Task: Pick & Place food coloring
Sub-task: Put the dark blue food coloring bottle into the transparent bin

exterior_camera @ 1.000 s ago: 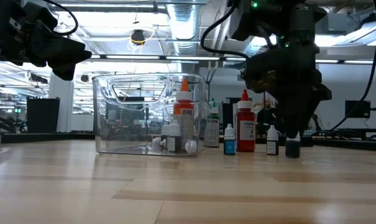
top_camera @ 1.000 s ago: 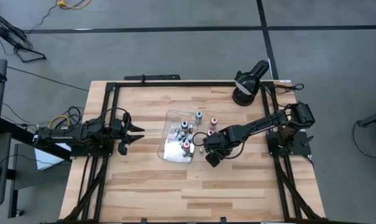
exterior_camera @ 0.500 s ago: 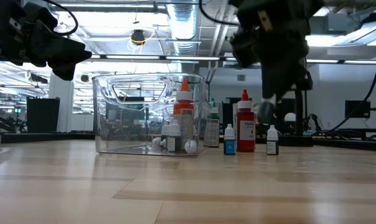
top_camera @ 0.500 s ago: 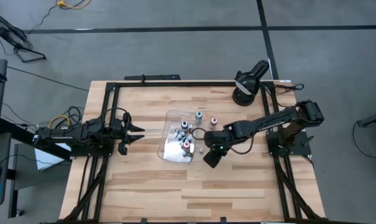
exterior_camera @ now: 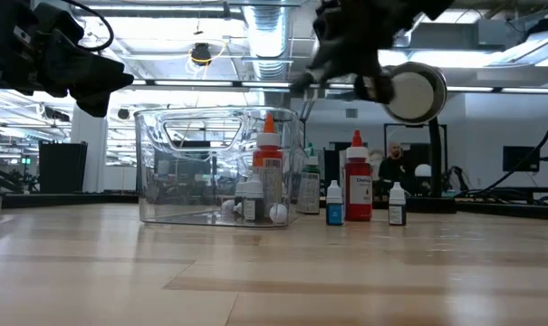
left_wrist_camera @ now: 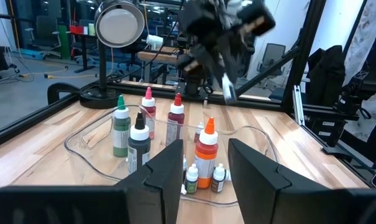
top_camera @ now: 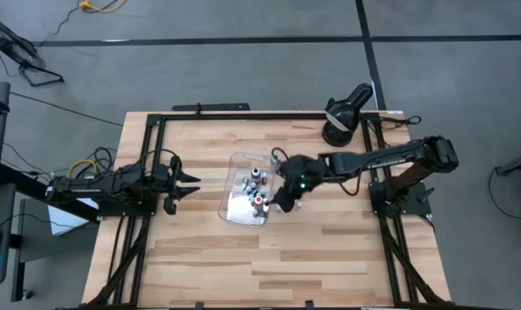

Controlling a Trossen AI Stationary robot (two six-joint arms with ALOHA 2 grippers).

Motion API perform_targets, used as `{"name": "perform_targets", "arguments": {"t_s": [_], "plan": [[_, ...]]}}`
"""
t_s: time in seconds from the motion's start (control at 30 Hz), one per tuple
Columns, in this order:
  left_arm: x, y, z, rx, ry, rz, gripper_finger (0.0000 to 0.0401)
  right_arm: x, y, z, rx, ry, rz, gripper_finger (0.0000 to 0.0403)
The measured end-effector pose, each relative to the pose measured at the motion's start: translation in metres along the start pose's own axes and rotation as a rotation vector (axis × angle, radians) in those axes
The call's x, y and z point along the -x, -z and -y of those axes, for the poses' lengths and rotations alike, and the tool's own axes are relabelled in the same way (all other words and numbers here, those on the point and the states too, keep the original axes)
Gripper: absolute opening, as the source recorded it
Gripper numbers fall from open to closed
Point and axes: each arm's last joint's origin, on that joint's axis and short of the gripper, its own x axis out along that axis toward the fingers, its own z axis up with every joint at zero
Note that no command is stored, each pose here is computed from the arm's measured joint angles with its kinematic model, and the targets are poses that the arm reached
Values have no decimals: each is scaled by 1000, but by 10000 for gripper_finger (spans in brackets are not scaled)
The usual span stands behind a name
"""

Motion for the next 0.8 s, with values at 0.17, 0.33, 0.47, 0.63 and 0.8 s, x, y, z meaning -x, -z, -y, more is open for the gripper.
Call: {"name": "perform_targets", "arguments": {"t_s": [0.17,0.33,0.47,0.63,0.8], "plan": [[0,0,0,0,0,0,118,11,-23,-5,65,-51,103,38],[0,0,0,0,1,0,118,23,-43,-2,88,-28,179,38],[0,0,0,0,0,0,118,26,-56,2,113,46,189,37],[0,0,0,0,0,0,118,15,-69,-2,184,159,98,38],[0,0,0,0,0,-1,118,8,-79,-4,258,270,1,38]]}}
